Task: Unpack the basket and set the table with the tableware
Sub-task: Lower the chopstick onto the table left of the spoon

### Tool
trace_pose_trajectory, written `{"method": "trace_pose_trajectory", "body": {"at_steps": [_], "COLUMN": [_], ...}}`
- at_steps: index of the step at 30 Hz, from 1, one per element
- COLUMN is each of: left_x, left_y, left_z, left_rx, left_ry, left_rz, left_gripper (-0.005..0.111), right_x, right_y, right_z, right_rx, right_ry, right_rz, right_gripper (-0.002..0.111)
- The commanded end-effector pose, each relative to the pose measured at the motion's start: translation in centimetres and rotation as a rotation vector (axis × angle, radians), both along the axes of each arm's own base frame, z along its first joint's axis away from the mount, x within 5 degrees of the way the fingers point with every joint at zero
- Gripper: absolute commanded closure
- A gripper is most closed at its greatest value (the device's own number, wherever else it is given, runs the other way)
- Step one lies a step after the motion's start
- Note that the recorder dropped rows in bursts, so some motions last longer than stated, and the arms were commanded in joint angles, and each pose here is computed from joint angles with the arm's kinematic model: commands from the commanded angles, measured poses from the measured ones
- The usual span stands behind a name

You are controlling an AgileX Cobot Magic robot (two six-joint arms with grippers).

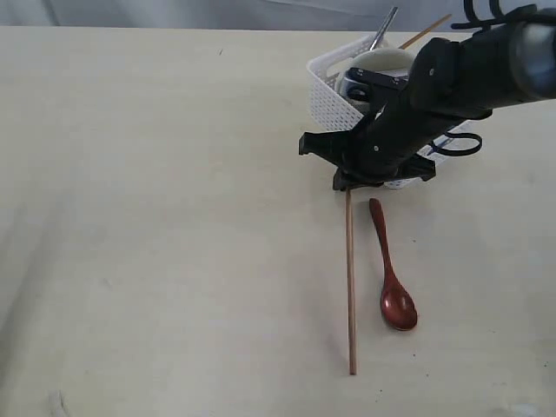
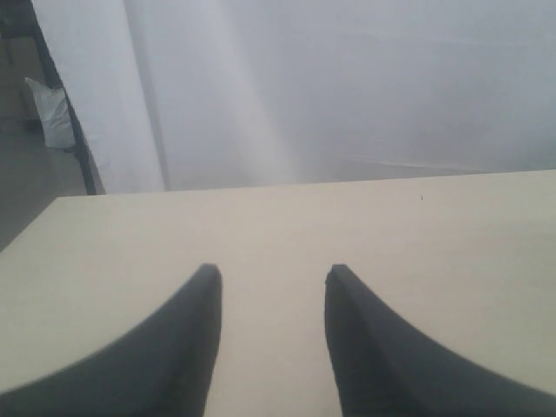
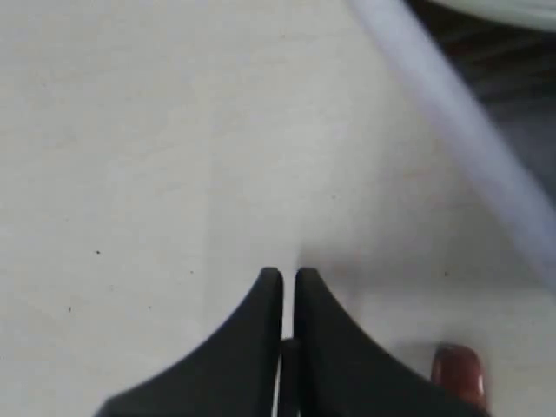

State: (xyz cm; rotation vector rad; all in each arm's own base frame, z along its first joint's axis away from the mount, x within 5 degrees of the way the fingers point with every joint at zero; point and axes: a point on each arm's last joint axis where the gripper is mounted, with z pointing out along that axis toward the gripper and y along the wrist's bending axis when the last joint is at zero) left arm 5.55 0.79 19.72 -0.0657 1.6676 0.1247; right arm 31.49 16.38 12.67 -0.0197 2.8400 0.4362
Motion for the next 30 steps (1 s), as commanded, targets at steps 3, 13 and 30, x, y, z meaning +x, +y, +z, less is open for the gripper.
{"method": "trace_pose_trajectory", "body": {"at_steps": [3,13,30], "left_x": [0.0,0.0,0.0], "left_y": [-0.1,-0.1,-0.1], "left_z": [0.0,0.0,0.0], "left_rx": [-0.009,-0.009,-0.009], "left_ry": [-0.004,-0.006,-0.006], "left_rz": [-0.009,-0.009,-0.009], "left_gripper": [0.069,0.069,0.069], "right_x": [0.2,0.0,-0.3], "right_y": [-0.3,-0.3,-0.4], "right_z": [-0.2,1.4,4.4], "right_rx": [-0.011,0.0,-0.002], "right_ry": [-0.017,-0.049,-0.157], "right_rz": [0.005,0.029,0.133], "right_gripper": [0.064,0.062,0.062]}}
